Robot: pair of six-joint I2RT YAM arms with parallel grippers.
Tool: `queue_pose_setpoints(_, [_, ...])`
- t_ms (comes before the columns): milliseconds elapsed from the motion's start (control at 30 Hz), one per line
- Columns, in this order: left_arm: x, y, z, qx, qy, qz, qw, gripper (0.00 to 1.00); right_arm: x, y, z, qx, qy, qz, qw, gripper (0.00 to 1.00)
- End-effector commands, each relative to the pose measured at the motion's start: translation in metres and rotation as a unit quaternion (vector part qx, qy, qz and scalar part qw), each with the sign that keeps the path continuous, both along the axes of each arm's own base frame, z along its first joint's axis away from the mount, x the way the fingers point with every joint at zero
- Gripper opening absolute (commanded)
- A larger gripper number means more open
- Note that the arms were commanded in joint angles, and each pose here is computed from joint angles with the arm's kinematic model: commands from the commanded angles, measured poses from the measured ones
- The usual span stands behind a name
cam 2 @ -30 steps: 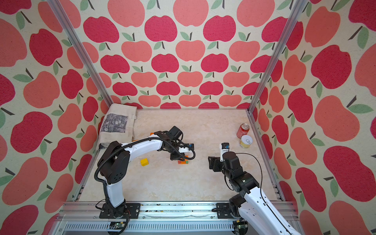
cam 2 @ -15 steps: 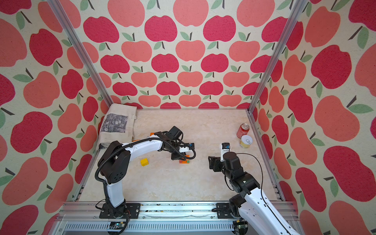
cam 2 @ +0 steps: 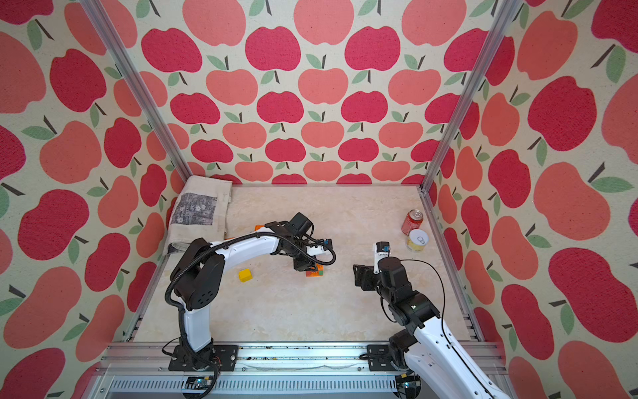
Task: Assemble the letter p with lego
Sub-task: Assemble the lego brick with the lego brick, then adjust the lego brick at the center of the board.
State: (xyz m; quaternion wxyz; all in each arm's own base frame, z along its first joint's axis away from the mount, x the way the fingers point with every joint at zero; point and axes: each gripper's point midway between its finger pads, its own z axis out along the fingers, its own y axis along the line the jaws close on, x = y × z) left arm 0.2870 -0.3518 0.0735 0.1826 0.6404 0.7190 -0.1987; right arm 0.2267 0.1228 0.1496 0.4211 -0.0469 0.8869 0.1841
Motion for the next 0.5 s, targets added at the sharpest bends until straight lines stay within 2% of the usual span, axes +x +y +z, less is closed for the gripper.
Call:
queue_pose_setpoints(0, [0.004, -0.006, 0.029, -0.036, -0.027, 0.021, 0.999, 0.56, 0.001, 0.0, -0.002, 0.01, 0.001, -0.005, 1.0, 0.8])
queue_pose_setpoints(133, [0.005, -0.004, 0.055, -0.088, -0.055, 0.05, 0.993, 0.7, 0.0, 0.001, -0.002, 0.012, 0.003, -0.004, 1.0, 0.8])
queue_pose_setpoints(233, [0.019, 0.01, 0.082, -0.138, -0.075, 0.124, 0.98, 0.75, -0.001, 0.003, -0.001, 0.017, 0.003, 0.002, 1.0, 0.8])
queue_pose_setpoints(333, [0.036, 0.038, 0.098, -0.165, -0.079, 0.227, 0.957, 0.74, -0.003, 0.009, 0.002, 0.025, 0.006, 0.02, 0.999, 0.8])
queue_pose_setpoints(467, [0.042, 0.081, 0.098, -0.16, -0.079, 0.343, 0.922, 0.73, -0.005, 0.016, 0.006, 0.032, 0.01, 0.036, 0.999, 0.8])
